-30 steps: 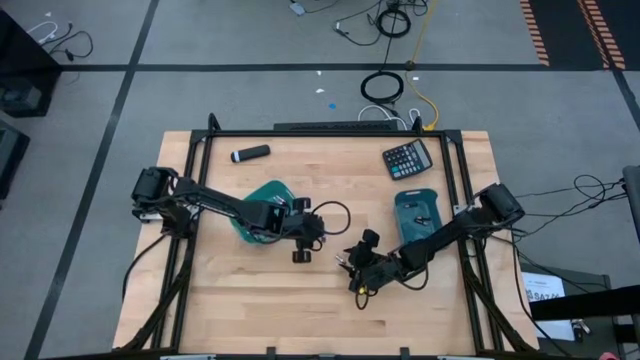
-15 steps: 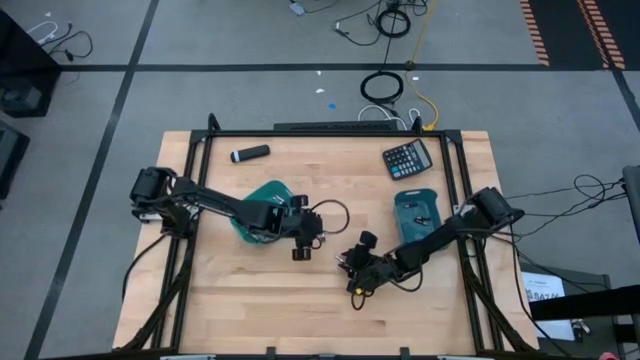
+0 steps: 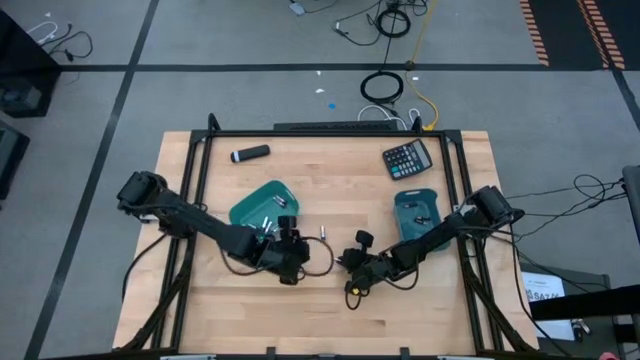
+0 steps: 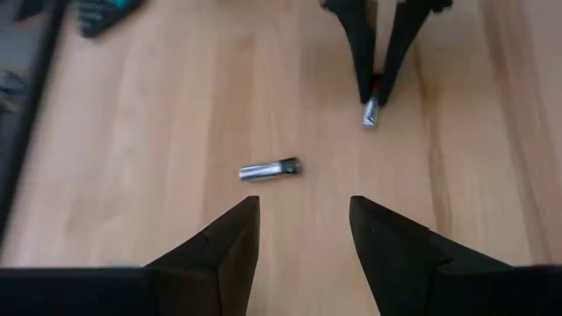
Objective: Sort batteries
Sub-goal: Put the white battery into the green bin
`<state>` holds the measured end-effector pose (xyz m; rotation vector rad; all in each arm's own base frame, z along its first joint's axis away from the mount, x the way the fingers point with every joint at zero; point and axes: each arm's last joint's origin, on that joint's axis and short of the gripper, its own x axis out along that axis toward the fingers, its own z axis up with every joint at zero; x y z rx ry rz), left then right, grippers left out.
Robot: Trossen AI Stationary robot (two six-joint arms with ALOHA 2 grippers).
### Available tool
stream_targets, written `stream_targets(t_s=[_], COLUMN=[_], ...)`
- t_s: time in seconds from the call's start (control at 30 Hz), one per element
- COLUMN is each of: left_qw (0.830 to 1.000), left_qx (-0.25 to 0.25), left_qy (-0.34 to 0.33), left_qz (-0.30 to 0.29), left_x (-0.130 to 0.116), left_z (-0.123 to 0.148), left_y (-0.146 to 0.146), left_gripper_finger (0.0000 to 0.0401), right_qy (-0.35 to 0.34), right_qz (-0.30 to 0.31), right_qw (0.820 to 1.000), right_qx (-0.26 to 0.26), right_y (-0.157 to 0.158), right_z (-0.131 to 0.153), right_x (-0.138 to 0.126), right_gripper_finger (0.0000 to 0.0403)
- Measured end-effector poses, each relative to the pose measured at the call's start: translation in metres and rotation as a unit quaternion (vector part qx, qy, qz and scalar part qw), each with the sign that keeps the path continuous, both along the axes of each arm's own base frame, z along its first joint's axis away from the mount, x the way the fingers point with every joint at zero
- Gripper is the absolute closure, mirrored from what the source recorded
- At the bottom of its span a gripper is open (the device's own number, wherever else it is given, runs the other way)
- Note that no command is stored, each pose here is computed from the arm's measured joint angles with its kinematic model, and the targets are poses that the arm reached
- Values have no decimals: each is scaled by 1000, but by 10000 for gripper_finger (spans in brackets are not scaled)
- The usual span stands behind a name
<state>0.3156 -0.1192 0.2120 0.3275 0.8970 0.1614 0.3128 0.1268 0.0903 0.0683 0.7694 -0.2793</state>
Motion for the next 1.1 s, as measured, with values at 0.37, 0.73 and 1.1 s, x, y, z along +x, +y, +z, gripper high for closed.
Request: stream_targets(t_s=[0.37,0.73,1.1], left_qw=[991,981,973], left_qx=[70,53,130], left_qy=[-116,-158,-153], left_qz=[20,96,113], left_x=[-70,-125,-151], left_z=[45,56,54], left_y=[-37,-23,-15], left_gripper_finger=[212,212,212], right_qy=[34,-39,-159], right_qz=[57,93,82], right_qw=[997,990,980], right_qx=[-38,-103,-82], right_y=[-2,-67,-158], right_z=[21,91,124], right_x=[27,97,120], right_gripper_finger=[398,398,391])
